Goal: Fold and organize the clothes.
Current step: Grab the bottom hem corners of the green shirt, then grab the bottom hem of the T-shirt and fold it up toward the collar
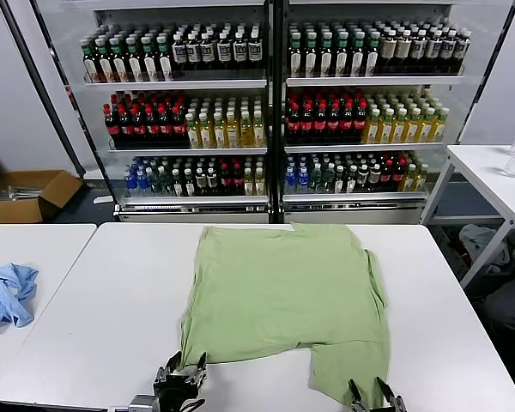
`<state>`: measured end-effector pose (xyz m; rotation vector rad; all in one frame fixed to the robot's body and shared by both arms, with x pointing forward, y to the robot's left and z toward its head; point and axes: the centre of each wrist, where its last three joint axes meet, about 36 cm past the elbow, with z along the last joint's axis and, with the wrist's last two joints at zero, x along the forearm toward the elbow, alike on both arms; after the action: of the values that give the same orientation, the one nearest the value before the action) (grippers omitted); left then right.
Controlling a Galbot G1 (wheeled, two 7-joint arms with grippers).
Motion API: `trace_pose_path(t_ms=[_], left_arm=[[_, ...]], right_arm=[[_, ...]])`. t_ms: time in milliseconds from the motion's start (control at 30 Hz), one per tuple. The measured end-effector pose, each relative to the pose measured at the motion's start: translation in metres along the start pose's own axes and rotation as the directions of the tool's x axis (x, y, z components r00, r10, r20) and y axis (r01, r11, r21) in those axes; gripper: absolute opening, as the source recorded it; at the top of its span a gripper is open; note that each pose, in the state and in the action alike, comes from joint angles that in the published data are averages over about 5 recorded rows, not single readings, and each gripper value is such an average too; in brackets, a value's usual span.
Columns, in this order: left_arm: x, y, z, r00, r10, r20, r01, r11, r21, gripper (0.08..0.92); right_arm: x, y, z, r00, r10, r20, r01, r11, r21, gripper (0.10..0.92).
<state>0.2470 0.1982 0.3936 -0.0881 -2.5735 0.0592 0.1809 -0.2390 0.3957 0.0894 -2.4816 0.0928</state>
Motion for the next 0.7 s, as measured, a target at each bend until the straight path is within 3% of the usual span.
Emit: trace_pose_path(t_ms=[300,467,700], left_arm=[[-0.005,0.006,0.001,0.9999,0.011,0.010,-0.011,1.000,0.008,0.195],[-0.004,0.009,-0.003,0.9991,0.023,0.035,-0.023,1.000,0.017,0.092],[0.001,0.015,-0.021,0.9912,0.036,0.127,-0.041,0.998,0.036,0.084]], right_arm=[[-0.003,-0.008,-0.007,1.000,-0.006,0.009,0.006,1.000,-0.030,0.134],[-0.004,-0.012,-0.018,0.999,-0.009,0.046,0.011,0.999,-0.046,0.114],[-0.004,-0.024,-0.048,0.986,0.002,0.168,0.008,0.998,-0.054,0.114]])
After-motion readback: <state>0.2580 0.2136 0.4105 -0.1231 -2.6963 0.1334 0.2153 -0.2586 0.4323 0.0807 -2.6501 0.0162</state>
